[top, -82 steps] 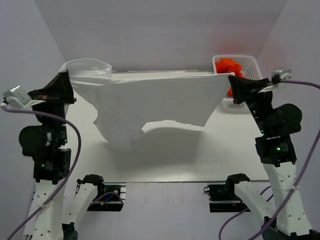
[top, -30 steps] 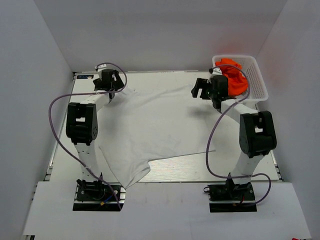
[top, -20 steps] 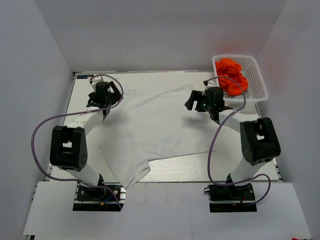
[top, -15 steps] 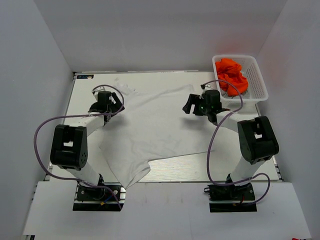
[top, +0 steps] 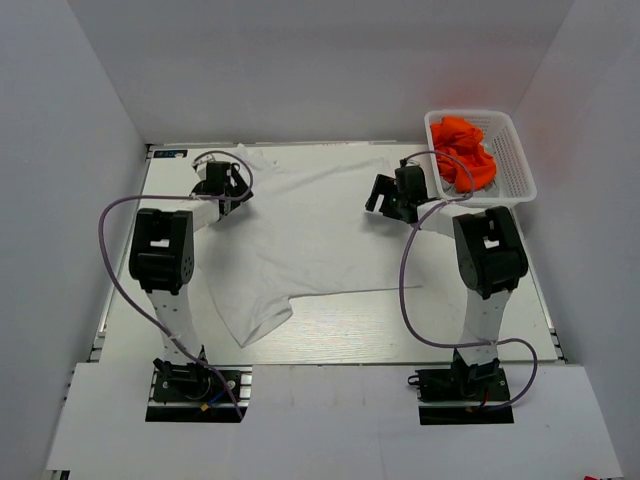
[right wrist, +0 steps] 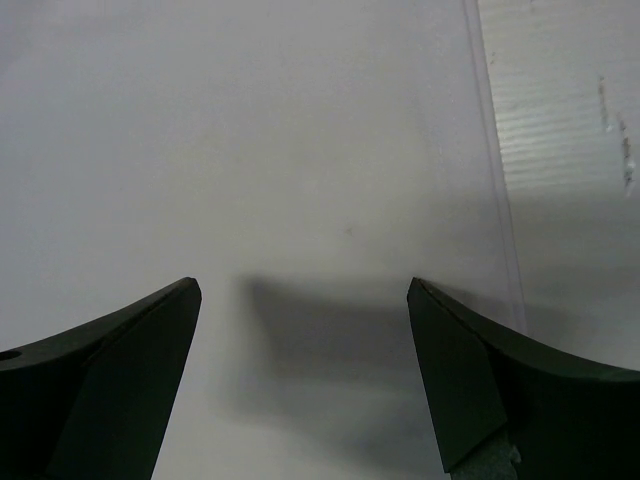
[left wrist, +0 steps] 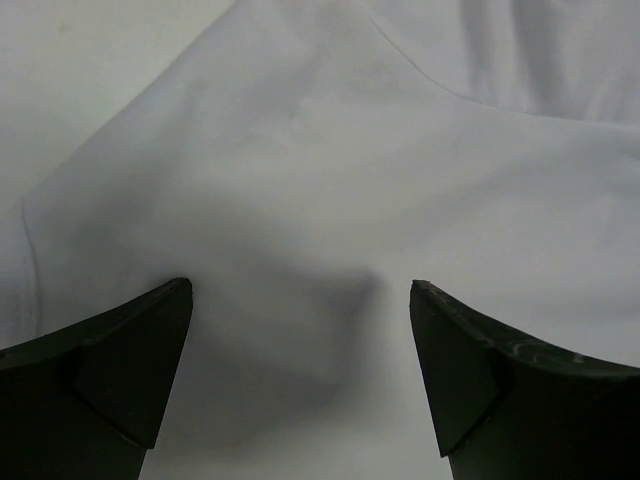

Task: Fold and stack the t-shirts
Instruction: Flatten out the tshirt, then grap the side of the flattened tshirt closest away from the robot with both arms

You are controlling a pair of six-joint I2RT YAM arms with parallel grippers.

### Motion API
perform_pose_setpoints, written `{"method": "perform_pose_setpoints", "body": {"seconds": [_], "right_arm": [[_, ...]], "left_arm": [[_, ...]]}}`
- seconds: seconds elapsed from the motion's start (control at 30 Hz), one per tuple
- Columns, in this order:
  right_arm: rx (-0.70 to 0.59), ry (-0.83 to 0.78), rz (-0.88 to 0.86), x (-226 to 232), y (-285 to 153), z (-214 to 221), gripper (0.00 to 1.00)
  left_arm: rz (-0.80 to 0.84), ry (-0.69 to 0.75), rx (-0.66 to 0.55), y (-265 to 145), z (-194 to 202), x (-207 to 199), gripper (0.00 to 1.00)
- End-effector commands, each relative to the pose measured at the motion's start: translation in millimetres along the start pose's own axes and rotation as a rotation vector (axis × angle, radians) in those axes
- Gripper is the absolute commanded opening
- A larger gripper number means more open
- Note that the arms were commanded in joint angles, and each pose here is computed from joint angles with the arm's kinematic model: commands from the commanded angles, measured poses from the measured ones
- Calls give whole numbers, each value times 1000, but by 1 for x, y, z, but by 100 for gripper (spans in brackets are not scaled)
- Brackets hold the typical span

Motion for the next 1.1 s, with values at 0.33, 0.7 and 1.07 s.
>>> {"method": "perform_pose_setpoints", "body": {"seconds": [0.33,0.7,1.07], "right_arm": [[-44,-195,-31,24,2,-38,90],[-210,-129,-166,38,-100,-37,90],[-235,-67,-174,33,-109,-33,90]], "left_arm": [[175,80,-35,35,-75,-59,100],[34,-71,198,-131,-4,1,100],[175,-255,406,-239,148,49,100]]}}
Point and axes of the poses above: each gripper's point midway between its finger pads, its own y axis out along the fingers, its own x axis along the line the jaws close on, z = x × y, the point moved 3 cm from there along -y, back along the fingers, and after that the axes turned 11 degrees about y, right-handed, at the moved point
